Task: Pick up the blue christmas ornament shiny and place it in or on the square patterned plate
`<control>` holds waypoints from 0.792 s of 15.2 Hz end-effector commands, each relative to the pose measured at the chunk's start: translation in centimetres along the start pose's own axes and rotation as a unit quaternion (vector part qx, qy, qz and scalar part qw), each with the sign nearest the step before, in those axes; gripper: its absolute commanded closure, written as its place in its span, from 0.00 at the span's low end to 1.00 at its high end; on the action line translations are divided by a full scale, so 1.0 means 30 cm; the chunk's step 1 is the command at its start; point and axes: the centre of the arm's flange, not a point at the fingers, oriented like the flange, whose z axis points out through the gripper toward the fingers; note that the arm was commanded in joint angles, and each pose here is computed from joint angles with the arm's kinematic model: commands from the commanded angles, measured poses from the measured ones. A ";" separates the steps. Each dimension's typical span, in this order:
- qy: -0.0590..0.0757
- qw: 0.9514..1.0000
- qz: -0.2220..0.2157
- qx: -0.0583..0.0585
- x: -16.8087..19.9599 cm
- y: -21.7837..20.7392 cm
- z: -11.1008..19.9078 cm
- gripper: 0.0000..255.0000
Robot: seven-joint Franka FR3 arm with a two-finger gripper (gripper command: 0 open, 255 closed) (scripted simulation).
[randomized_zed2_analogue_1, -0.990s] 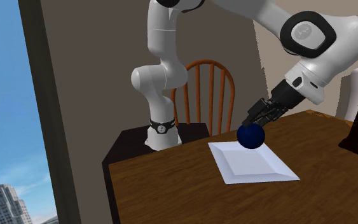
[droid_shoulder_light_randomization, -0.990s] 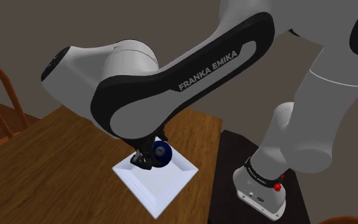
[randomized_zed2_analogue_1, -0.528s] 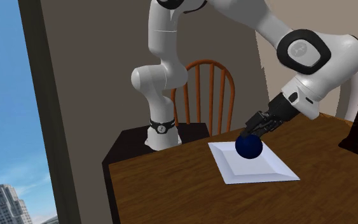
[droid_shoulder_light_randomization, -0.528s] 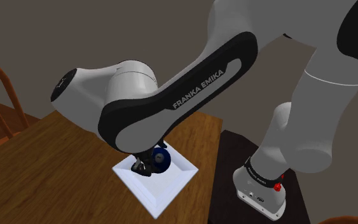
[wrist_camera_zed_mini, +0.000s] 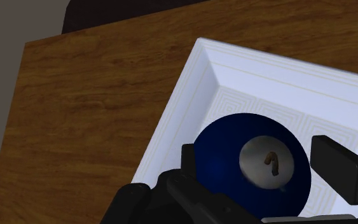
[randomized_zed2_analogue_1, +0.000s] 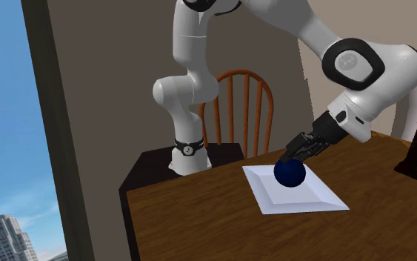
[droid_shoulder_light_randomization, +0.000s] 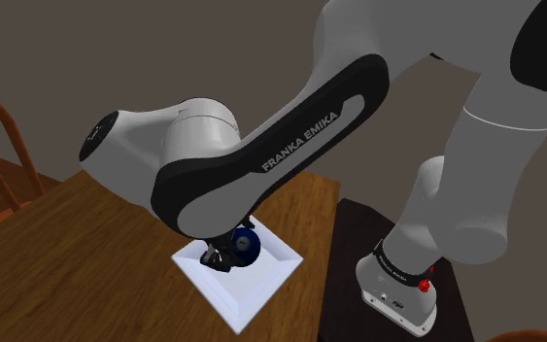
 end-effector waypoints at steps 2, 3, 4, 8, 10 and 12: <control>0.000 1.000 0.000 0.000 0.000 0.000 0.000 0.00; 0.000 1.000 0.000 0.000 0.000 0.000 0.000 0.00; 0.000 1.000 0.000 0.000 0.000 0.000 0.000 0.00; 0.000 1.000 0.000 0.000 0.000 0.000 -0.088 0.00; 0.000 1.000 0.000 0.000 0.000 0.000 -0.167 0.00; 0.000 1.000 0.000 0.000 0.000 0.000 -0.167 0.00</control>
